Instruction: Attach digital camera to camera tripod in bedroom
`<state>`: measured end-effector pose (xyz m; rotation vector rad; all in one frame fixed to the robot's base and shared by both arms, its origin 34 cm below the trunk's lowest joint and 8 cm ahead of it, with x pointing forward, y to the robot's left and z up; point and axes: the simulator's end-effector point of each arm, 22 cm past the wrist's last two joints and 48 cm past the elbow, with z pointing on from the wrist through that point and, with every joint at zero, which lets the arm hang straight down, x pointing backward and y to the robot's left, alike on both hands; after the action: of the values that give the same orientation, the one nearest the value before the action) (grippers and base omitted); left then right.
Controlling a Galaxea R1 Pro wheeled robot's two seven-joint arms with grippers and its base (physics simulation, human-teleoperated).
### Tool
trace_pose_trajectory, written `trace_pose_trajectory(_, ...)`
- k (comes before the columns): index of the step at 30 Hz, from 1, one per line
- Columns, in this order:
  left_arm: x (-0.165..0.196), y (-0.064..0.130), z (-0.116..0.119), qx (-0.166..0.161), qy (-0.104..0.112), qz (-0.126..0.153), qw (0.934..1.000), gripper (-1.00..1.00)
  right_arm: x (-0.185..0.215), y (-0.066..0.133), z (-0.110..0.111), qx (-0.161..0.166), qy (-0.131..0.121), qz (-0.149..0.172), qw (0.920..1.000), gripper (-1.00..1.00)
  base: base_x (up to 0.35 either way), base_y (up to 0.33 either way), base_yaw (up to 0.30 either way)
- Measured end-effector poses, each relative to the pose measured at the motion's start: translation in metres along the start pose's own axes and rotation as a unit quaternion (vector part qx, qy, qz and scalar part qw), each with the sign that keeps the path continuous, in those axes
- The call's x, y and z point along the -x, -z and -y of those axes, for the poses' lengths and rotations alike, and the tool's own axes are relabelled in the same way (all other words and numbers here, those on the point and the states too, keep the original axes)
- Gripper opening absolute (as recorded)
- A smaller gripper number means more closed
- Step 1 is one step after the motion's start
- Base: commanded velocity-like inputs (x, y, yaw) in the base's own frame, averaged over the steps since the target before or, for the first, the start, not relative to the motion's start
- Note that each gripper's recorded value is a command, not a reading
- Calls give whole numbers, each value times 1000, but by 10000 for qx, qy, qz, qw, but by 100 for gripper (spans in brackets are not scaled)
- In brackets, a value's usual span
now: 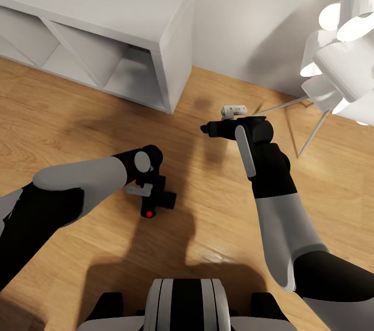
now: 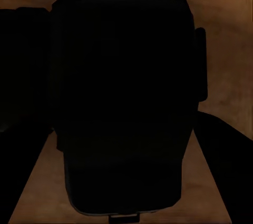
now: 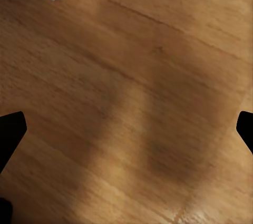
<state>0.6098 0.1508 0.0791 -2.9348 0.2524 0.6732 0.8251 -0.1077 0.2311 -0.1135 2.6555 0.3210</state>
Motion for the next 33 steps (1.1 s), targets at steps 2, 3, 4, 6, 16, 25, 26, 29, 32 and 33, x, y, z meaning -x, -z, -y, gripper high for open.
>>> trace_pose_trajectory(2,-1,1,-1,15,-9,-10,10000,-100,0,0,0,1,0,0,10000,100,0,0,0)
trace_pose_trajectory(3,-1,2,-2,20,-12,-13,10000,-100,0,0,0,1,0,0,10000,100,0,0,0)
trace_pose_trajectory(4,-1,2,-2,19,-13,-13,10000,-100,0,0,0,1,0,0,10000,100,0,0,0)
trace_pose_trajectory(6,-2,3,-3,35,-14,-15,10000,-100,0,0,0,1,0,0,10000,100,0,0,0)
trace_pose_trajectory(16,-9,12,-8,126,0,-85,9999,-100,0,0,0,2,0,0,10000,100,0,0,0)
trace_pose_trajectory(25,-7,35,-64,898,-154,-78,9958,-100,0,0,0,-1,0,0,10000,100,0,0,0)
trace_pose_trajectory(26,-6,39,-73,1036,-170,-67,9945,-100,0,0,0,-2,0,0,10000,100,0,0,0)
trace_pose_trajectory(29,-2,50,-93,1357,-235,-20,9905,-100,0,0,0,-1,0,-1,10000,100,0,0,0)
trace_pose_trajectory(32,1,55,-102,1495,-279,8,9884,-100,0,0,0,-1,0,-1,10000,100,0,0,0)
trace_pose_trajectory(33,2,57,-106,1552,-287,20,9875,-100,0,0,0,-2,0,-1,10000,100,0,0,0)
